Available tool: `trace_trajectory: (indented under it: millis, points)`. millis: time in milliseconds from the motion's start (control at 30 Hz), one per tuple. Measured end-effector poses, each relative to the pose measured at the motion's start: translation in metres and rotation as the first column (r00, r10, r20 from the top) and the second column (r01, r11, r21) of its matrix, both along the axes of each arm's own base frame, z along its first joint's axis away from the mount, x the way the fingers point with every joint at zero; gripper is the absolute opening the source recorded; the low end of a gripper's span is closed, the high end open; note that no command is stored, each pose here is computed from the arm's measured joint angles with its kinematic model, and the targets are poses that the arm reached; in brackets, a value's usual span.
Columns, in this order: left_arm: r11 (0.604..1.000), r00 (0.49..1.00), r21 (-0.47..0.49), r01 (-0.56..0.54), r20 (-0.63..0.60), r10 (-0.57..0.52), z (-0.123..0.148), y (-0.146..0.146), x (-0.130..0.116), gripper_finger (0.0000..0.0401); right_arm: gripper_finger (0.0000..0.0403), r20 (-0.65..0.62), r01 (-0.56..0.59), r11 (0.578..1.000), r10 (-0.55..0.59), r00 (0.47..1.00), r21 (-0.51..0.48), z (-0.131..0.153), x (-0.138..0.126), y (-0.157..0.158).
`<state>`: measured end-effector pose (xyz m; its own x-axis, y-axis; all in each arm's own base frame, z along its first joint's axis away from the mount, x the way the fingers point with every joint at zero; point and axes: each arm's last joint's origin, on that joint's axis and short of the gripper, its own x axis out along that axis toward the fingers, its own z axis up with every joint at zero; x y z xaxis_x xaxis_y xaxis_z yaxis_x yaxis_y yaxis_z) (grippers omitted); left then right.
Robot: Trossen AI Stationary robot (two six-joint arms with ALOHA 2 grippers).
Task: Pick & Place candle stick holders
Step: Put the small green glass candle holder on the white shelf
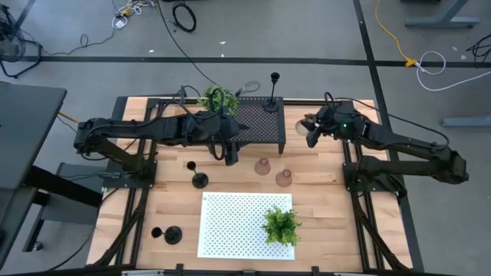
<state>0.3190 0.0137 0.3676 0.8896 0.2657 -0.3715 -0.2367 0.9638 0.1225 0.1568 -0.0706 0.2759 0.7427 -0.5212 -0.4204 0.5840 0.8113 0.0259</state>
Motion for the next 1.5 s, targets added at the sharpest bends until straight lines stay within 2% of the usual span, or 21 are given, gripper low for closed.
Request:
trace_trajectory:
  millis: [367,633,800,1167,1500]
  points:
    - [1.000,1.000,0.000,0.000,0.000,0.000,0.000,0.000,0.000,0.0222,0.0127,0.116,-0.204,0.978,0.208,0.971,-0.047,0.034,0.012,0.032]
    - [1.000,1.000,0.000,0.000,0.007,0.000,0.001,0.000,0.000,0.0222,0.0127,0.219,-0.327,0.941,0.339,0.915,-0.089,0.043,0.024,0.055]
    - [1.000,1.000,0.000,0.000,0.012,0.000,0.001,0.000,0.000,0.0222,0.0127,0.222,-0.385,0.915,0.402,0.888,-0.118,0.042,0.036,0.066]
    - [0.999,0.999,-0.013,0.037,0.033,-0.036,0.003,-0.001,0.001,0.0222,0.0127,0.294,-0.428,0.880,0.473,0.830,-0.207,0.043,0.062,0.079]
    - [0.998,0.998,-0.039,0.056,0.041,-0.055,0.003,-0.002,0.002,0.0222,0.0127,0.204,-0.458,0.846,0.516,0.832,-0.272,0.064,0.099,0.085]
